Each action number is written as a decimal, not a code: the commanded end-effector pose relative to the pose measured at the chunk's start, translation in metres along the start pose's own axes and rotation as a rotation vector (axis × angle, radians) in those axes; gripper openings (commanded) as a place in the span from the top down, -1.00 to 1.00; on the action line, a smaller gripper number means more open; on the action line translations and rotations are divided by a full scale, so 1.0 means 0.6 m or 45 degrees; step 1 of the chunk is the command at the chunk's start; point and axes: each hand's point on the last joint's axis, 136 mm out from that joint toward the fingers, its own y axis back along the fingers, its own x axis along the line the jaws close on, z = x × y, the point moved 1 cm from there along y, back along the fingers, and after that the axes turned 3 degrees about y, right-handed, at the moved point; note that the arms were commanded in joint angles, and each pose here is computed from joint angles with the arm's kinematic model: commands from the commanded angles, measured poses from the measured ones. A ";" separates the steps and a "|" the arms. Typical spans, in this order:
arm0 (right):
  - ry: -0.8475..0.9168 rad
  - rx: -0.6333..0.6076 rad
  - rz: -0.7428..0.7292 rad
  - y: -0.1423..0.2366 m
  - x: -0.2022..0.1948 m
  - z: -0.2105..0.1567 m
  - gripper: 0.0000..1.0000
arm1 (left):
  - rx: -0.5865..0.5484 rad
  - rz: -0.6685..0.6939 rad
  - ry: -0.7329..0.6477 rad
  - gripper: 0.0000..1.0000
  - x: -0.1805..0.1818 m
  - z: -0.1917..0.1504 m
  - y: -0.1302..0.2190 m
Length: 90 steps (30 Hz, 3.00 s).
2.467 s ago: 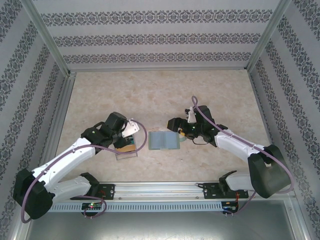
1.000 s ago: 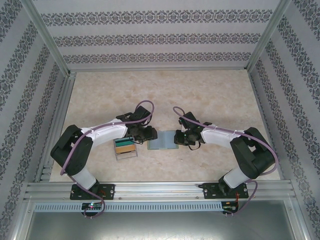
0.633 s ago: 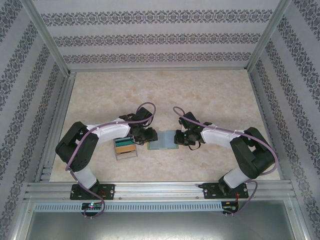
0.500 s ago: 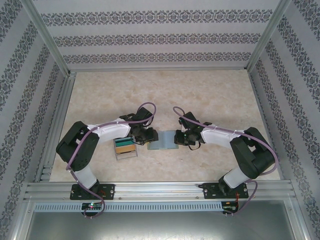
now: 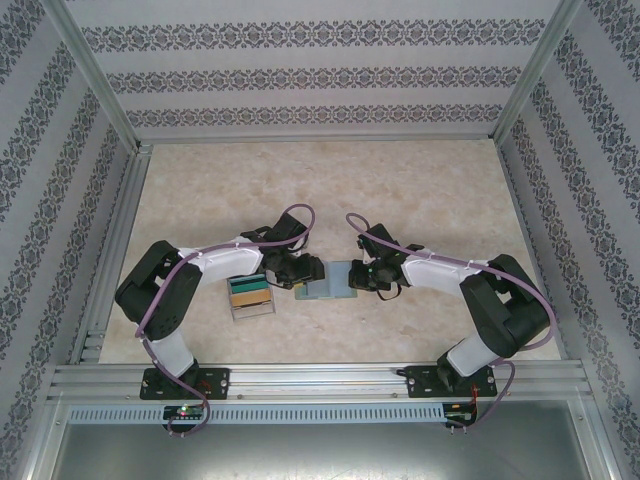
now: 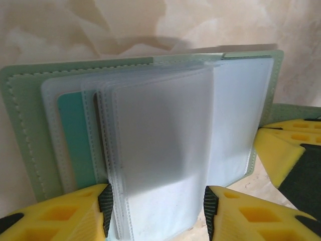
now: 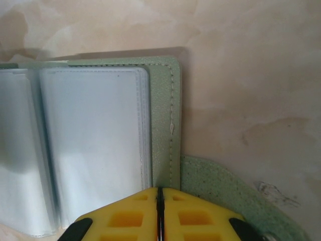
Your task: Take the credit cards out of the card holder
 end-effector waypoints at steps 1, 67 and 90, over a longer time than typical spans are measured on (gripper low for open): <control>0.007 0.060 -0.036 -0.015 -0.006 -0.021 0.76 | -0.002 -0.077 -0.039 -0.15 -0.029 -0.003 0.002; -0.008 0.075 -0.035 -0.025 -0.004 -0.023 0.77 | -0.099 0.053 0.032 -0.12 0.022 0.020 0.040; -0.011 0.082 -0.034 -0.026 -0.005 -0.027 0.78 | 0.039 0.017 0.033 -0.11 0.024 -0.002 -0.013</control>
